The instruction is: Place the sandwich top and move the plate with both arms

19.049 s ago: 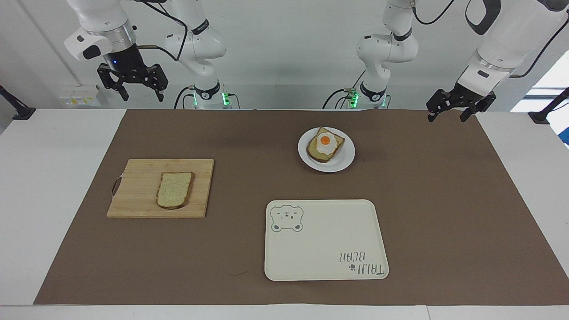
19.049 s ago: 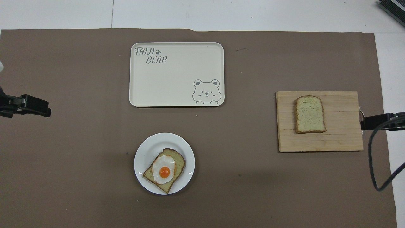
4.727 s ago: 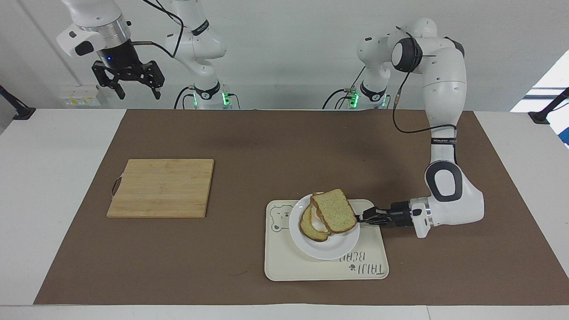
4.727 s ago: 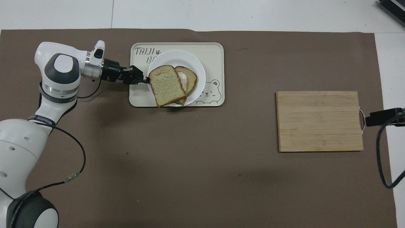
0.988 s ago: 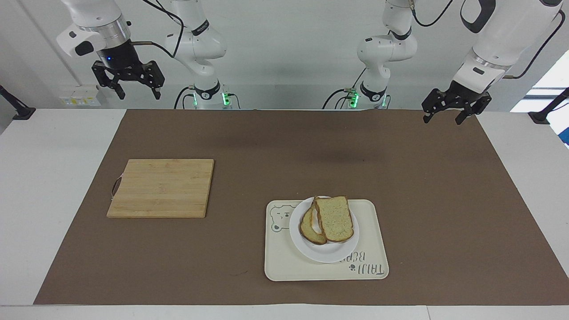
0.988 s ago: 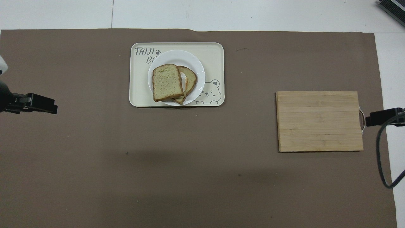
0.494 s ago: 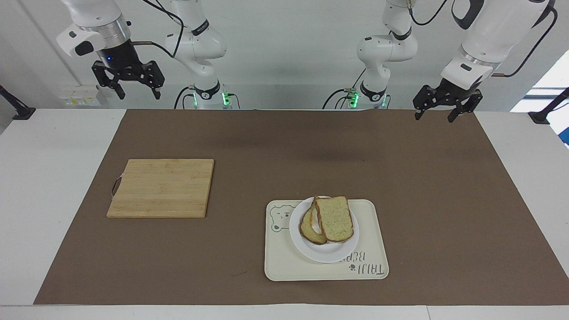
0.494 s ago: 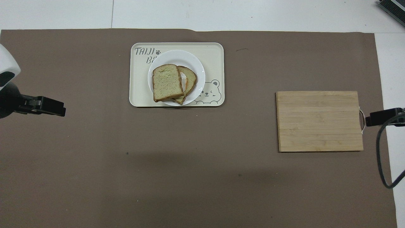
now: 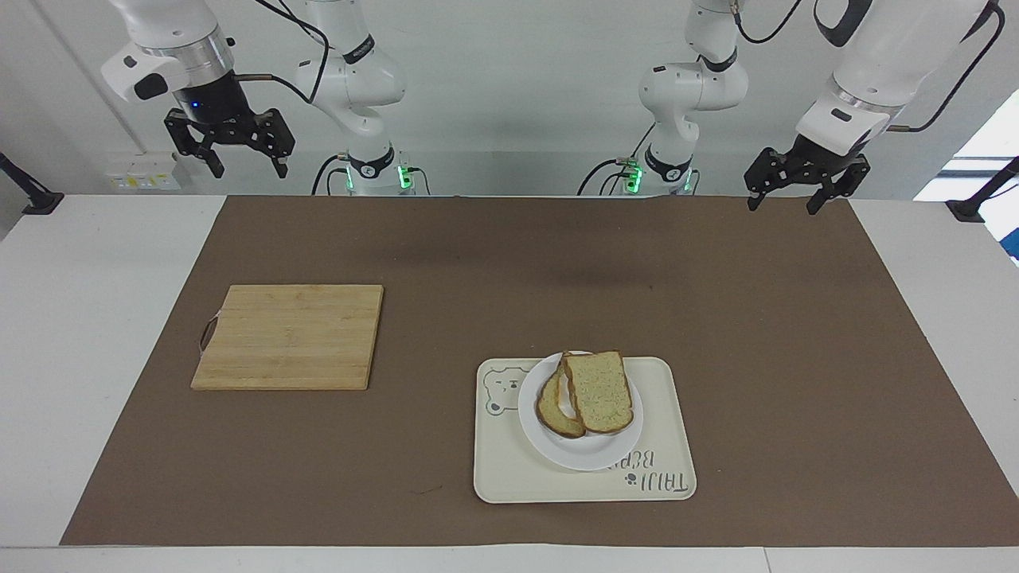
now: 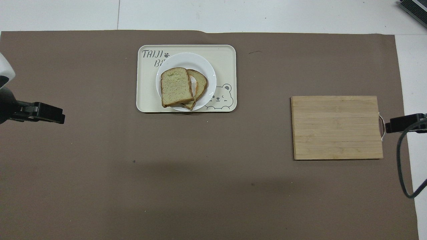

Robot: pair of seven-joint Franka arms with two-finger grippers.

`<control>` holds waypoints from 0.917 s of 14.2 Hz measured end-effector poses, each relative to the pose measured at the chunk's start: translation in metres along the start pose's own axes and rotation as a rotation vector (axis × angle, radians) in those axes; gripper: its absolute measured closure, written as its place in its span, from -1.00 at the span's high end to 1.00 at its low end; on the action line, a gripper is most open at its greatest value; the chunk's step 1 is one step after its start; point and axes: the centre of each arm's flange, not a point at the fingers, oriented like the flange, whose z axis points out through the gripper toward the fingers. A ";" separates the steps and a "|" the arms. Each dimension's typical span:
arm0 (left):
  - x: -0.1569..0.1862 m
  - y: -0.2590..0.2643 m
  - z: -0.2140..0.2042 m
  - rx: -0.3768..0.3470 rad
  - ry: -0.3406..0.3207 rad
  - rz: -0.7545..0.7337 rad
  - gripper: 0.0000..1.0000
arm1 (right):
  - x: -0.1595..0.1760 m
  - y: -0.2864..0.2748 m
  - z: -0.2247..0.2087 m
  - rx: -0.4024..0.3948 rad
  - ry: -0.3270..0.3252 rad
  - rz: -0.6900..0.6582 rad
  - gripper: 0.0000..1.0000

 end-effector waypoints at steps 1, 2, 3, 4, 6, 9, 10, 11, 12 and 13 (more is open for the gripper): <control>0.000 0.000 0.000 0.002 -0.001 0.000 1.00 | 0.000 0.000 0.000 0.000 0.000 0.000 1.00; 0.000 -0.001 0.000 0.006 -0.001 0.000 1.00 | 0.000 0.000 0.000 0.000 0.000 0.000 1.00; 0.000 -0.001 0.000 0.009 -0.002 -0.001 1.00 | 0.000 0.000 0.000 0.000 0.000 0.000 1.00; 0.000 -0.001 0.000 0.010 -0.002 -0.001 1.00 | 0.000 0.000 0.000 0.000 0.000 0.000 1.00; 0.000 -0.002 0.000 0.011 -0.002 -0.001 1.00 | 0.000 0.000 0.000 0.000 0.000 0.000 1.00; 0.000 -0.002 0.000 0.011 -0.001 -0.001 1.00 | 0.000 0.000 0.000 0.000 0.000 0.000 1.00; 0.000 -0.002 0.000 0.011 -0.002 -0.001 1.00 | 0.000 0.000 0.000 0.000 0.000 0.000 1.00; 0.000 -0.002 0.000 0.012 -0.002 -0.001 1.00 | 0.000 0.000 0.000 0.000 0.000 0.000 1.00; 0.000 -0.002 0.000 0.012 -0.002 -0.002 1.00 | 0.000 0.000 0.000 0.000 0.000 0.000 1.00; 0.000 -0.002 0.000 0.012 -0.003 -0.002 1.00 | 0.000 0.000 0.000 0.000 0.000 0.000 1.00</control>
